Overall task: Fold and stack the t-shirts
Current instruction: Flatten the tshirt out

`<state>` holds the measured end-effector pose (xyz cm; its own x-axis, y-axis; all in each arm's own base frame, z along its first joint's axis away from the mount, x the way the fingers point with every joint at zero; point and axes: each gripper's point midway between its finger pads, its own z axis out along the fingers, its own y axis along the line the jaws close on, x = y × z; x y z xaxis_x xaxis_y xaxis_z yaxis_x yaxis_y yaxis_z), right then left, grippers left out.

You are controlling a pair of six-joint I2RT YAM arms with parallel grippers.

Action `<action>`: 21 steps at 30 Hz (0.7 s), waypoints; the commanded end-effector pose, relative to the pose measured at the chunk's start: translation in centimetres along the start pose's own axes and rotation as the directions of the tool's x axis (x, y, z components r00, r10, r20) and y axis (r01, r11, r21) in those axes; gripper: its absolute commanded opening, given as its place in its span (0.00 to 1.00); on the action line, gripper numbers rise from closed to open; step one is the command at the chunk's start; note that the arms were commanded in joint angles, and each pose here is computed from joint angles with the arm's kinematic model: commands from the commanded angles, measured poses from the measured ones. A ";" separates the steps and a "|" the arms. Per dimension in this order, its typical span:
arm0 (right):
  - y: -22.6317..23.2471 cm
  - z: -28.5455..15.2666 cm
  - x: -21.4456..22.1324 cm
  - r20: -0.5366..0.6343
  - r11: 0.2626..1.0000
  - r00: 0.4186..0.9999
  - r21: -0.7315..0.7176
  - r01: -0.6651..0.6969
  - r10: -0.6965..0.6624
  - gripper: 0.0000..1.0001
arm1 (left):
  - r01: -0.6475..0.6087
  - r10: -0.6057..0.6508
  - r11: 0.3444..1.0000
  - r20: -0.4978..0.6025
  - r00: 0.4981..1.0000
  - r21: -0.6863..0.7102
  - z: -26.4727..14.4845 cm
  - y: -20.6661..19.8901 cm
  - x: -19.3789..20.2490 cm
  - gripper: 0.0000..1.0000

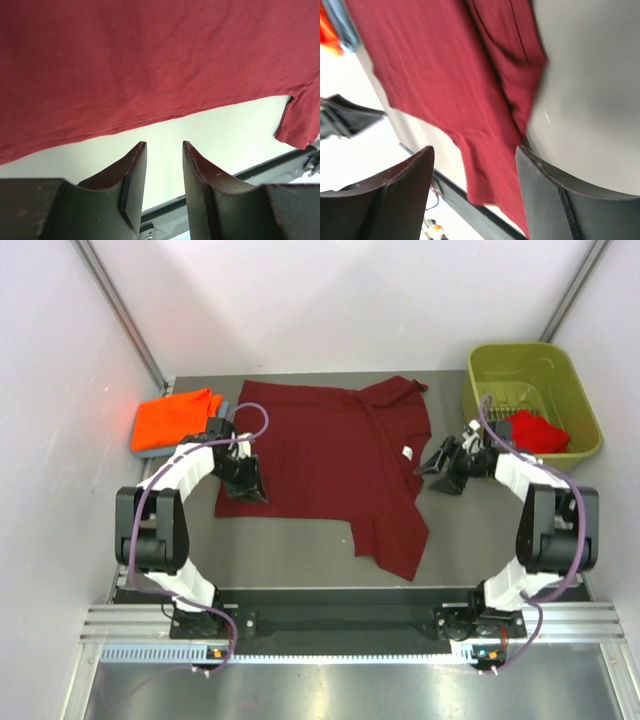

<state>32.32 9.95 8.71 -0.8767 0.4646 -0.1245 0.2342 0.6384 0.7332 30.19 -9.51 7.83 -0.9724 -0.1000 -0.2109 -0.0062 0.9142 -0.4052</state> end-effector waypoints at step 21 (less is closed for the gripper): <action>0.0 1.4 -5.2 -0.023 0.879 0.965 0.408 0.247 -0.261 0.51 | 0.105 -0.100 0.992 -0.066 0.993 0.072 1.9 -1.2 -2.0 0.39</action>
<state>38.58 10.00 7.82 -0.9177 0.2923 -0.2690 0.1551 0.8870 0.4349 31.97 -11.05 5.68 -0.9851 -0.1477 -0.0880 -0.0896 0.8780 -0.4702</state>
